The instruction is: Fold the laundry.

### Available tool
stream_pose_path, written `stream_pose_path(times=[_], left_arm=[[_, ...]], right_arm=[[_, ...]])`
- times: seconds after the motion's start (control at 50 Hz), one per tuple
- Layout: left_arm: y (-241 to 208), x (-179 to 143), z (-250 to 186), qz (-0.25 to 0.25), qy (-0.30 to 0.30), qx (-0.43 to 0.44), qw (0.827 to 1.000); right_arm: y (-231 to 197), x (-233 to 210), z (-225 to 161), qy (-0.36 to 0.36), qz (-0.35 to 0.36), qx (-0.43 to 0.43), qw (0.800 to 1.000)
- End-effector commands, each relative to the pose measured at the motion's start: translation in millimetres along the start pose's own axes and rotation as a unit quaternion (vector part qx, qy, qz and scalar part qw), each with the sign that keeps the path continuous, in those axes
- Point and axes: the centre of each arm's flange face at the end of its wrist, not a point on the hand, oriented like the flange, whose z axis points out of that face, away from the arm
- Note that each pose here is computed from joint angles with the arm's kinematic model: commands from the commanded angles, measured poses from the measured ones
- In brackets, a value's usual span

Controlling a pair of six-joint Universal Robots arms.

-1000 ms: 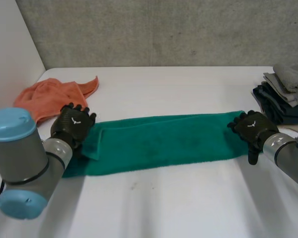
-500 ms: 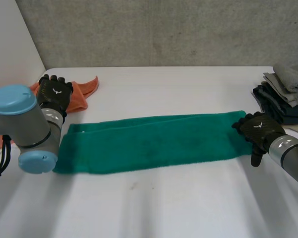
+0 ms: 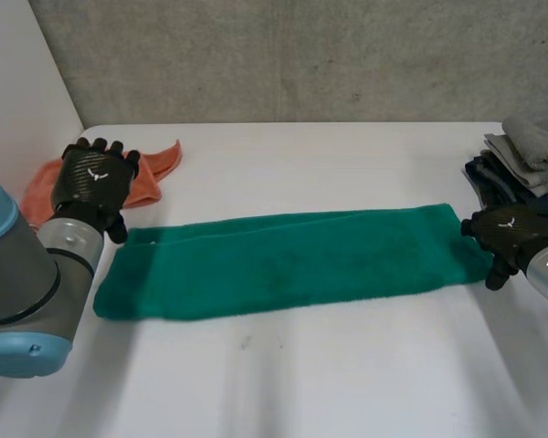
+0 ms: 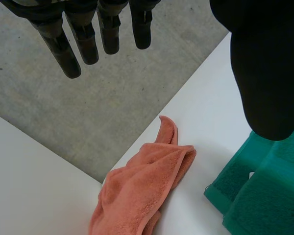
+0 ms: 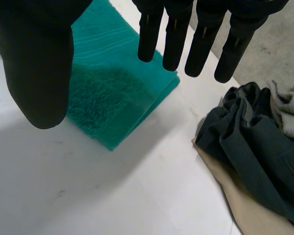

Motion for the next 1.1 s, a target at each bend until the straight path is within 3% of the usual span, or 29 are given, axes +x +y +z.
stream_pose_path(times=[0.02,0.2,0.32,0.42,0.46,0.6,0.74,0.86,0.98,1.1], left_arm=[[-2.3,8.7,-4.1,0.001,0.012,0.003,1.000],[-4.2,17.5,-9.5,-0.001,0.026,0.006,1.000],[-8.9,16.8,-10.8,-0.003,0.025,0.013,1.000],[-21.5,7.4,-17.3,-0.005,0.013,0.031,0.999],[-23.3,6.0,-18.9,-0.006,0.011,0.034,0.999],[-29.2,1.4,-27.9,-0.022,0.008,0.042,0.999],[-33.9,-1.5,-35.4,-0.046,0.007,0.047,0.998],[-38.3,-4.0,-39.7,-0.054,0.005,0.054,0.997],[-41.0,2.1,-44.4,-0.055,0.015,0.059,0.997],[-44.7,14.3,-50.1,-0.054,0.036,0.065,0.996]], right_arm=[[6.4,-5.3,11.5,-0.012,0.003,0.003,1.000],[18.1,-5.3,23.4,-0.013,0.001,-0.007,1.000],[36.3,35.5,16.9,0.081,0.009,-0.061,0.995],[5.9,93.8,-23.6,0.191,-0.048,-0.047,0.979],[17.9,112.6,-29.5,0.214,-0.073,-0.070,0.972],[23.7,130.8,-31.6,0.232,-0.144,-0.095,0.957],[-66.1,32.0,-19.0,0.139,-0.182,0.071,0.971],[-130.3,-88.4,-50.3,0.014,-0.218,0.254,0.942],[-116.3,-207.2,-79.5,-0.143,-0.253,0.327,0.899],[-91.5,-238.1,-80.0,-0.180,-0.282,0.308,0.891]])
